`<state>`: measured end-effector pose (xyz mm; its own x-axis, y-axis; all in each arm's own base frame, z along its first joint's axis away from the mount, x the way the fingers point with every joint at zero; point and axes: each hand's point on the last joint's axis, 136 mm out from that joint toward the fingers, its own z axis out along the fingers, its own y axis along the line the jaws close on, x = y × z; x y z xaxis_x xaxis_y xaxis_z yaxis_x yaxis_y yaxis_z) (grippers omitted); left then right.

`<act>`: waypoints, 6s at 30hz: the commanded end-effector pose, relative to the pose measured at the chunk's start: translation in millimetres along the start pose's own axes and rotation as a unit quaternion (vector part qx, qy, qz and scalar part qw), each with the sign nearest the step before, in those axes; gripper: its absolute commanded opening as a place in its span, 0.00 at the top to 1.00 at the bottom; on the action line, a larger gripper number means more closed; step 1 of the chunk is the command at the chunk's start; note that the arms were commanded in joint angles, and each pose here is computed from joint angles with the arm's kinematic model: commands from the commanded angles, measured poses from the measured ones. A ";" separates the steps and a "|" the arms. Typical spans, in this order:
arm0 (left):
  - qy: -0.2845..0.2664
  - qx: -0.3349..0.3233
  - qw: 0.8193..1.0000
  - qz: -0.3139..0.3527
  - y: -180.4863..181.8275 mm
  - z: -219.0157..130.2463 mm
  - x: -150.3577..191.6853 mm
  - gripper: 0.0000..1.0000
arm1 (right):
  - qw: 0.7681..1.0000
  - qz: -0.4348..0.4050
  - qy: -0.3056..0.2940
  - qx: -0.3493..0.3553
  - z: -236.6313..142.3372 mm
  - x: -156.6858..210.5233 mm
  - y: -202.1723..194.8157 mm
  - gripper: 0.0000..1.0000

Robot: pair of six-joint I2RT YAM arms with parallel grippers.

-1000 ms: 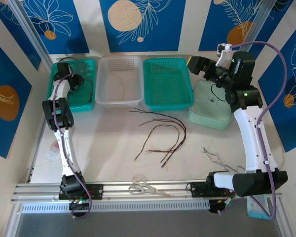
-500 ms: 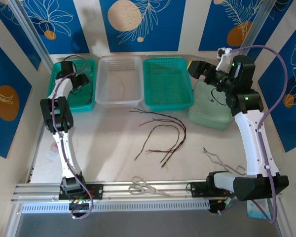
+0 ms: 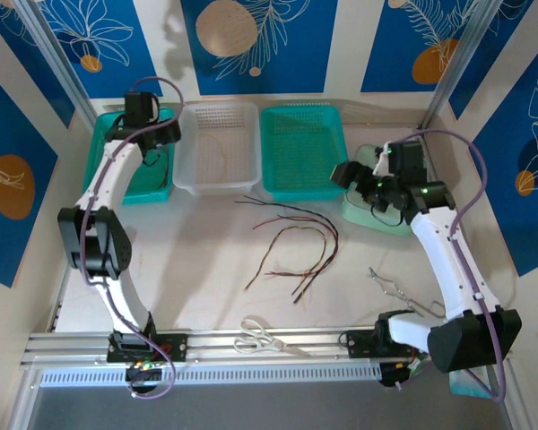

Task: Untangle the cables

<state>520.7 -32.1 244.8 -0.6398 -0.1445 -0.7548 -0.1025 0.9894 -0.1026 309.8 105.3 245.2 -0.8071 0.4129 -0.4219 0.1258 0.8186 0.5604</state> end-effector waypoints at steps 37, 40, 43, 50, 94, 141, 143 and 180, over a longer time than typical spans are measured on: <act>0.152 0.204 0.965 0.060 -132.1 -125.1 260.3 0.29 | 0.957 0.062 0.160 0.236 89.7 152.6 -104.4 0.63; 0.153 0.206 0.964 0.067 -137.9 -125.1 260.3 0.29 | 0.956 0.068 0.157 0.237 95.9 149.2 -108.4 0.64; 0.154 0.208 0.963 0.072 -142.2 -125.7 261.8 0.29 | 0.959 0.080 0.151 0.226 101.2 146.3 -109.7 0.65; 0.156 0.209 0.963 0.074 -147.4 -127.4 262.8 0.29 | 0.957 0.090 0.166 0.220 114.5 146.9 -114.2 0.66; 0.130 0.266 0.940 0.168 -193.8 -149.3 251.7 0.30 | 0.977 -0.055 -0.079 0.192 -8.3 58.8 -39.5 1.00; 0.202 0.526 0.798 0.214 -329.0 -213.8 304.1 0.93 | 0.998 -0.045 -0.044 0.028 -44.5 38.4 25.0 1.00; 0.201 0.526 0.798 0.216 -328.7 -213.3 304.4 0.97 | 0.998 -0.045 -0.045 0.027 -44.9 38.1 25.2 1.00; 0.185 0.576 0.795 -0.031 -367.9 -214.7 226.0 1.00 | 0.971 0.049 -0.016 -0.235 -49.6 66.3 43.4 0.54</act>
<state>248.2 -426.9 231.8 -0.8735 0.0374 -0.4854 0.4660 0.3533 -0.8112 231.6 136.2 268.1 -0.7613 0.5077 -0.4032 -0.0397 0.5843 0.8106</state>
